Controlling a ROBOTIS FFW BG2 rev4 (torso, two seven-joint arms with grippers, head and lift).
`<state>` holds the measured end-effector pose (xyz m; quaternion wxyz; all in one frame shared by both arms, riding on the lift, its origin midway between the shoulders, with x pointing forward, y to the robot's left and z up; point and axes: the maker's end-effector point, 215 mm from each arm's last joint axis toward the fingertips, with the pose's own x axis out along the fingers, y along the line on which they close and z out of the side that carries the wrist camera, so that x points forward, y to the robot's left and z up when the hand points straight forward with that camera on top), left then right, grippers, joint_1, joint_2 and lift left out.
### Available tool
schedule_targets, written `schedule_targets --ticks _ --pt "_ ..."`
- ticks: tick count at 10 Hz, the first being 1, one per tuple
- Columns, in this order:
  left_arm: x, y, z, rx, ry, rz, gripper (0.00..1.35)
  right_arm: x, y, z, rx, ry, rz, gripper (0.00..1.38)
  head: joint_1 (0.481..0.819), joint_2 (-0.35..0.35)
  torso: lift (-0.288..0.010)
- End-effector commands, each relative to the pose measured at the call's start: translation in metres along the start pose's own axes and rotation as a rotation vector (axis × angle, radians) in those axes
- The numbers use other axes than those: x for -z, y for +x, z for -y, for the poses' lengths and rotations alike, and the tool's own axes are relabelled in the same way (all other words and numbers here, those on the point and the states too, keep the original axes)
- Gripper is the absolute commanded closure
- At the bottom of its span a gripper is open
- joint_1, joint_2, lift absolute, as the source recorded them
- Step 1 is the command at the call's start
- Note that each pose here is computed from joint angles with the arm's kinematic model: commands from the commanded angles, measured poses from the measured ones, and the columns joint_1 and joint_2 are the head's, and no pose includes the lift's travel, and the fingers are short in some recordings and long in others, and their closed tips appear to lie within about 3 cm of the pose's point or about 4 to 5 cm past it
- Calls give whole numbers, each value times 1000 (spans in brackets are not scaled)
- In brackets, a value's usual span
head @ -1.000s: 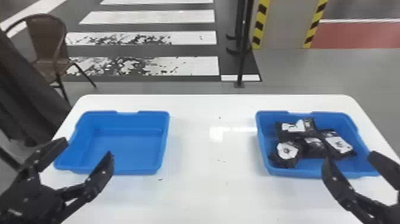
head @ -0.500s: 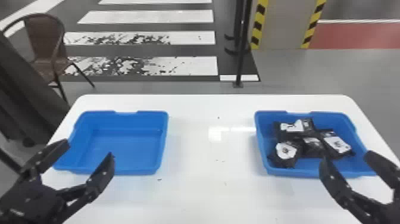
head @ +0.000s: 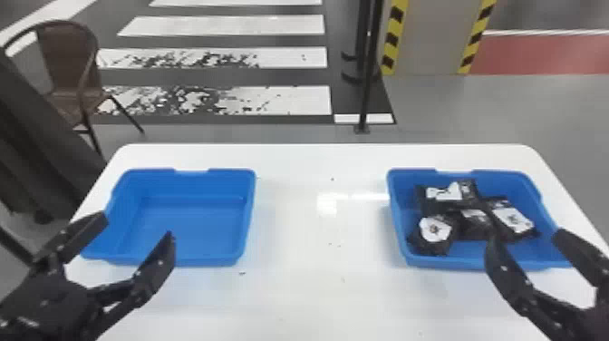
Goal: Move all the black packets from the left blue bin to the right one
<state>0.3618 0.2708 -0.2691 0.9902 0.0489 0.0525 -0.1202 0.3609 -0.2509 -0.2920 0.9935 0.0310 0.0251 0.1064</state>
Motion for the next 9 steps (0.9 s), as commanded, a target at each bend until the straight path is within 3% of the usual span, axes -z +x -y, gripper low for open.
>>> schedule_targets --ticks 1,9 --pt "0 0 0 -1 -4 -1 153 1 0 0 0 2 -1 211 695 33 -140" --pt "4 1 2 3 -14 -12 153 1 1 1 0 12 3 211 695 29 -140"
